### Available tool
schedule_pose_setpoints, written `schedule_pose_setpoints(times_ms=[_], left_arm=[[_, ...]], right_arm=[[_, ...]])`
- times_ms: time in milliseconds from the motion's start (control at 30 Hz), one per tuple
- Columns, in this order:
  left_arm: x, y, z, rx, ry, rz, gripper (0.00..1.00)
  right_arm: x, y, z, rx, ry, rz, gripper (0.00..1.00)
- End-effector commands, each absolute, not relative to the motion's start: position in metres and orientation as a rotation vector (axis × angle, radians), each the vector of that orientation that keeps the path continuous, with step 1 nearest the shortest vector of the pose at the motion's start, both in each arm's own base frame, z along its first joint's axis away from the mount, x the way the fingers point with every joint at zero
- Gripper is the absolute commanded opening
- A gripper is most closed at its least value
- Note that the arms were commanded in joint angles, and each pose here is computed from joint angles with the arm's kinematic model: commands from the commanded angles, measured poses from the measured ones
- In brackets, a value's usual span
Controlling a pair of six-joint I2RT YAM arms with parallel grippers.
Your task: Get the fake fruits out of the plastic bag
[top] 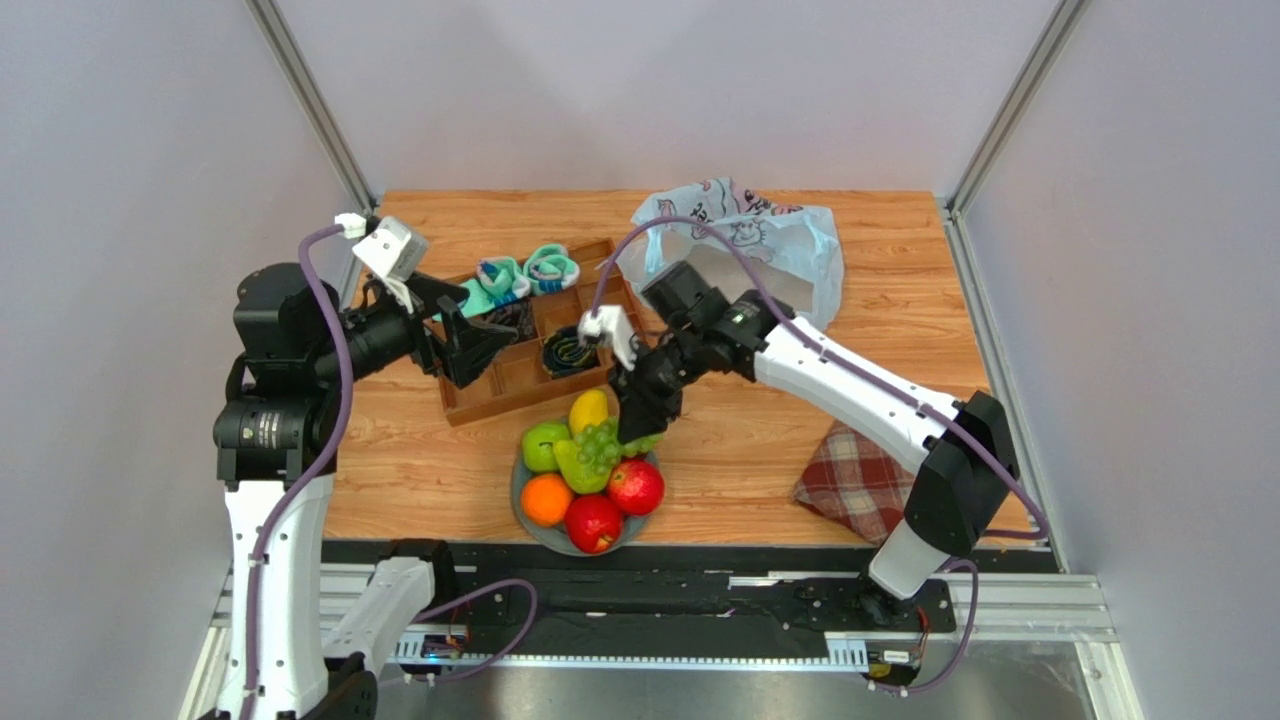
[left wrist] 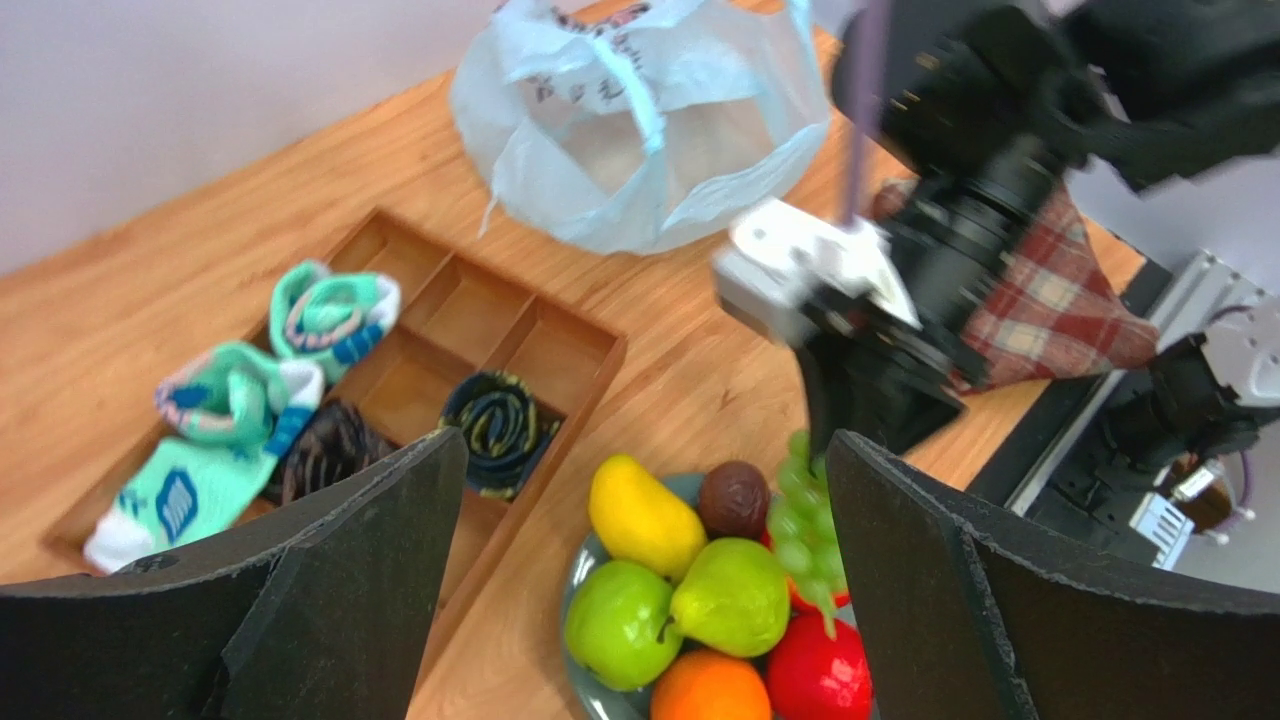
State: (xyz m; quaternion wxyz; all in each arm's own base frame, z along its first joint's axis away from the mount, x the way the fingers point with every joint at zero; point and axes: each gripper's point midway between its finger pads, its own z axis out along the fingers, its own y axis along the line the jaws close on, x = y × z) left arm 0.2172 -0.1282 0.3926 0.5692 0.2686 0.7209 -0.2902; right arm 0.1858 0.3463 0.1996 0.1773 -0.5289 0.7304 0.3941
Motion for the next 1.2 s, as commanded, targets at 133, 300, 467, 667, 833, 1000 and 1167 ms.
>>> schedule_pose_setpoints(times_ms=[133, 300, 467, 667, 833, 1000, 1167], left_arm=[[0.210, -0.116, 0.387, 0.551, 1.698, -0.695, 0.97], [0.210, -0.114, 0.392, 0.515, 1.683, -0.722, 0.96], [0.206, -0.115, 0.393, 0.521, 1.680, -0.731, 0.96], [0.208, -0.116, 0.391, 0.511, 1.686, -0.744, 0.98], [0.216, -0.114, 0.386, 0.492, 1.693, -0.747, 0.99], [0.221, -0.115, 0.380, 0.481, 1.704, -0.764, 0.99], [0.226, -0.115, 0.380, 0.476, 1.709, -0.776, 0.99]], right_arm=[[0.164, 0.353, 0.190, -1.921, 1.787, 0.860, 0.25], [0.164, 0.360, 0.177, -1.992, 1.741, 0.807, 0.26], [0.152, 0.378, 0.170, -2.073, 1.638, 0.762, 0.34], [0.163, 0.374, 0.198, -2.024, 1.626, 0.627, 1.00], [0.196, 0.343, 0.226, -1.850, 1.695, 0.402, 1.00], [0.219, 0.317, 0.240, -1.683, 1.733, 0.327, 1.00], [0.247, 0.292, 0.237, -1.520, 1.856, 0.307, 1.00]])
